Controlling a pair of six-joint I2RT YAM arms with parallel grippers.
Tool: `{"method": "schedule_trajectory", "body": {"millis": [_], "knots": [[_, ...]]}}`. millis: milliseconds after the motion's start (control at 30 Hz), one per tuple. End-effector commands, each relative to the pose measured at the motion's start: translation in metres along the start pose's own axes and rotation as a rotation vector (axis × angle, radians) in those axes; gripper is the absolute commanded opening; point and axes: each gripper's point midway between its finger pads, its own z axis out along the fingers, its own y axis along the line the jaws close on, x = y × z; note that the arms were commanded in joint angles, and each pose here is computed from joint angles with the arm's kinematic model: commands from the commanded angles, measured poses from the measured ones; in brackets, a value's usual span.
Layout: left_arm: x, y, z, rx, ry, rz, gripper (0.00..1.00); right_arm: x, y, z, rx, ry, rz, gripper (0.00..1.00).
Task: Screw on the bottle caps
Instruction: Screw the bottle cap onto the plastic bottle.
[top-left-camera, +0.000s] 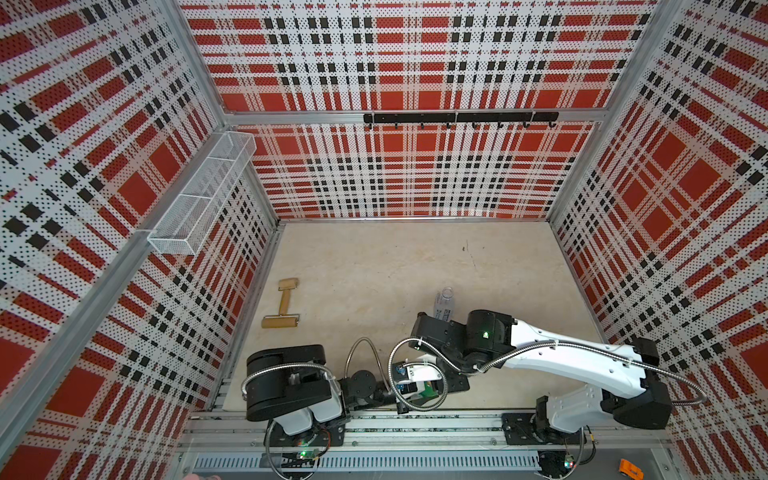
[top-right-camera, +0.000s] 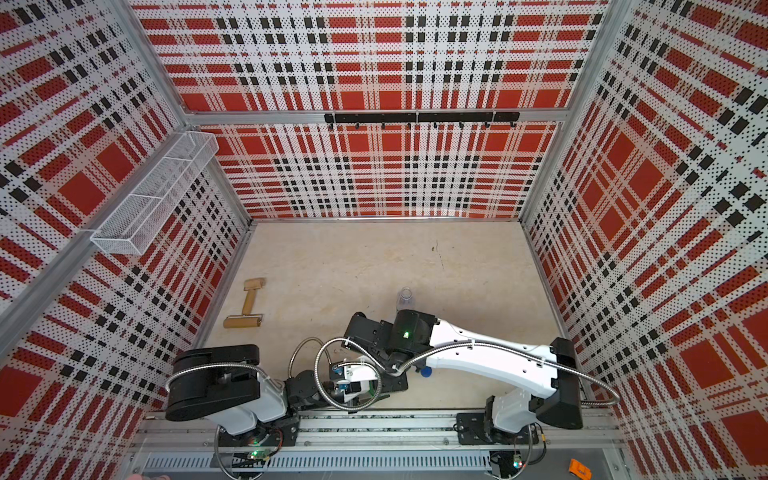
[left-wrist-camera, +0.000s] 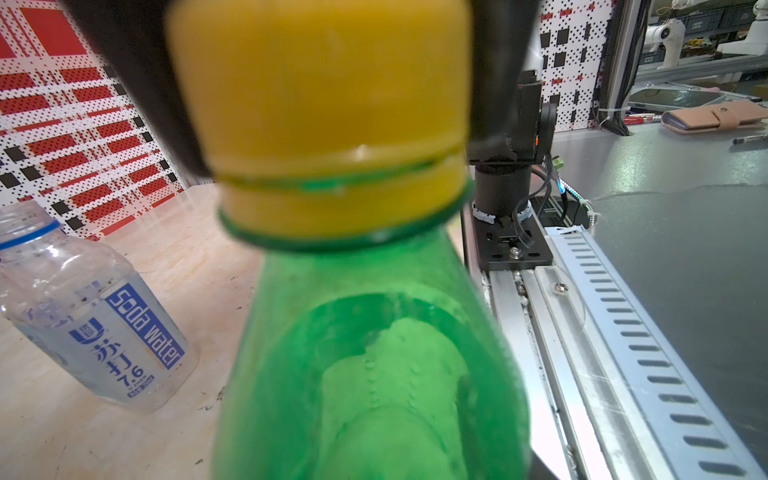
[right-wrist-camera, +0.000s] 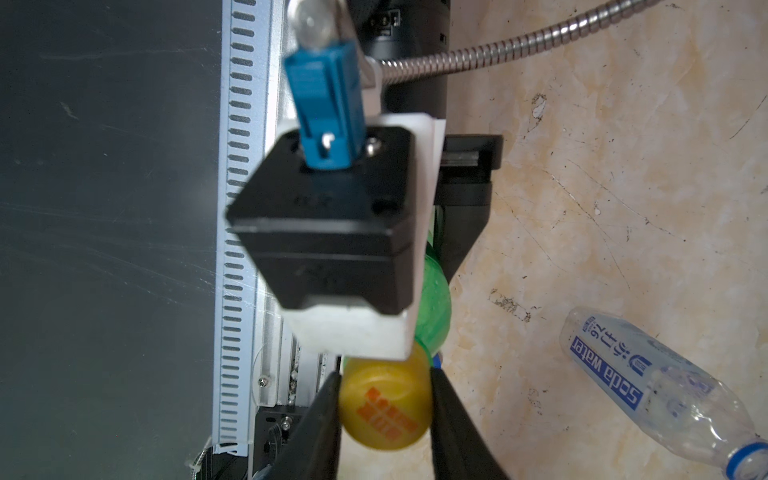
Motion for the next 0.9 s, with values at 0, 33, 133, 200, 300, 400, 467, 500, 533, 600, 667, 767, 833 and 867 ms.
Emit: {"method": "schedule_trajectory", "body": {"millis": [0,33,133,200,300,400,467,500,533,600,667,767,833,867], "knots": [[-0.015,0.001,0.005,0.001,-0.058,0.018,0.54,-0.016,-0.007,0.000,0.022,-0.045,0.014,0.31],[-0.015,0.001,0.005,0.000,-0.057,0.019,0.54,-0.016,-0.008,0.000,0.024,-0.043,0.017,0.29],[-0.015,0.002,0.005,-0.004,-0.057,0.019,0.54,-0.017,-0.009,0.003,0.022,-0.035,0.040,0.23],[-0.015,0.003,0.005,-0.011,-0.057,0.019,0.53,-0.018,-0.010,0.005,0.021,-0.027,0.078,0.20],[-0.016,0.007,0.004,-0.032,-0.058,0.024,0.53,-0.021,-0.015,0.012,0.035,-0.014,0.180,0.18],[-0.017,0.012,0.003,-0.064,-0.058,0.033,0.52,-0.030,-0.018,0.016,0.012,-0.033,0.312,0.17],[-0.018,0.016,0.002,-0.089,-0.058,0.040,0.52,-0.038,-0.019,0.017,-0.013,-0.069,0.401,0.16],[-0.020,0.017,0.001,-0.099,-0.061,0.043,0.52,-0.042,-0.019,0.017,-0.030,-0.092,0.436,0.16],[-0.021,0.019,0.000,-0.112,-0.062,0.047,0.52,-0.045,-0.020,0.017,-0.035,-0.111,0.475,0.15],[-0.022,0.022,-0.001,-0.132,-0.064,0.050,0.52,-0.056,-0.025,0.013,-0.050,-0.180,0.560,0.13],[-0.024,0.025,-0.003,-0.150,-0.067,0.055,0.52,-0.064,-0.030,0.010,-0.061,-0.223,0.643,0.12],[-0.025,0.026,-0.004,-0.159,-0.072,0.060,0.52,-0.069,-0.034,0.015,-0.082,-0.215,0.756,0.10],[-0.026,0.027,-0.005,-0.166,-0.073,0.062,0.52,-0.065,-0.037,0.025,-0.076,-0.154,0.830,0.08],[-0.026,0.027,-0.005,-0.167,-0.072,0.063,0.52,-0.063,-0.037,0.029,-0.076,-0.120,0.861,0.07]]}}
